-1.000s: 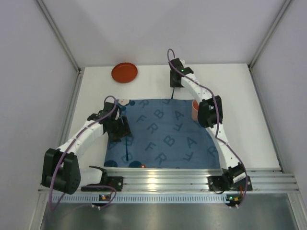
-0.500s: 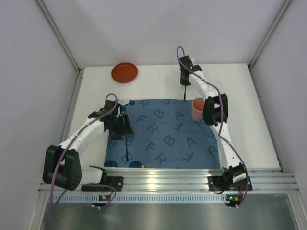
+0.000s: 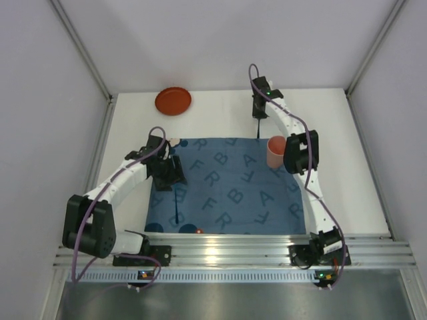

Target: Set the dinner table for one person

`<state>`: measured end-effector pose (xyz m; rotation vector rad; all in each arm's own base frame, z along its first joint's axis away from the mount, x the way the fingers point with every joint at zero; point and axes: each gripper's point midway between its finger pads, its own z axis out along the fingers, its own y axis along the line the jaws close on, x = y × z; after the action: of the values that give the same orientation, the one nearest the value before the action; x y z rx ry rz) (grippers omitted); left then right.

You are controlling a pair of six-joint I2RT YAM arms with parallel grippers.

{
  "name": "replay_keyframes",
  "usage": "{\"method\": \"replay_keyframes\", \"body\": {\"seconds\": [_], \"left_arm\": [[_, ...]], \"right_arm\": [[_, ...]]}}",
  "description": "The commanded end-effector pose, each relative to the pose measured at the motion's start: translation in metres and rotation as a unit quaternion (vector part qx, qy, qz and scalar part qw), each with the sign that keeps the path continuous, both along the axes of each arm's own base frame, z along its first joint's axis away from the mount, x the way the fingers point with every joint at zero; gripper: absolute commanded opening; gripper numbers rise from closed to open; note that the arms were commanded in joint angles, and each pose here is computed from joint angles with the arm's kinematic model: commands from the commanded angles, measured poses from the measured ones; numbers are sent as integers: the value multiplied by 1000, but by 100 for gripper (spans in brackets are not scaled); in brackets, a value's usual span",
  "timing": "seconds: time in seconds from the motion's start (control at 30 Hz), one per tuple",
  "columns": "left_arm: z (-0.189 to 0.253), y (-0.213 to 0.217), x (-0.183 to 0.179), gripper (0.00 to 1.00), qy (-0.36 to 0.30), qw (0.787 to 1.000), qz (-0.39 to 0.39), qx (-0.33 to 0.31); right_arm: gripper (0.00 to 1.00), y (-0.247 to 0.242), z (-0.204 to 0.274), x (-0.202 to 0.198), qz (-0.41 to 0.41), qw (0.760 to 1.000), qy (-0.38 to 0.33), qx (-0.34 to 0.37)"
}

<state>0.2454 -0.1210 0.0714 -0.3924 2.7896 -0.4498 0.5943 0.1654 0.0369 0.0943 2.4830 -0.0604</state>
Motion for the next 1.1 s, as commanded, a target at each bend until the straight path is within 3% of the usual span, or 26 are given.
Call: {"method": "replay_keyframes", "body": {"seconds": [0.0, 0.3, 0.5, 0.77, 1.07], "left_arm": [[15, -10, 23, 70, -36, 999, -15, -19], [23, -20, 44, 69, -58, 997, -40, -32], [25, -23, 52, 69, -70, 996, -43, -37], [28, -18, 55, 70, -85, 995, -35, -24], [26, -19, 42, 69, -95, 994, -46, -37]], "right_arm": [[0, -17, 68, 11, -22, 997, -50, 45], [0, -11, 151, -16, 0, 992, -88, 85], [0, 52, 179, -78, 56, 986, -60, 144], [0, 127, 152, -200, 116, 972, 41, 202], [0, 67, 122, -296, 75, 983, 67, 155]]}}
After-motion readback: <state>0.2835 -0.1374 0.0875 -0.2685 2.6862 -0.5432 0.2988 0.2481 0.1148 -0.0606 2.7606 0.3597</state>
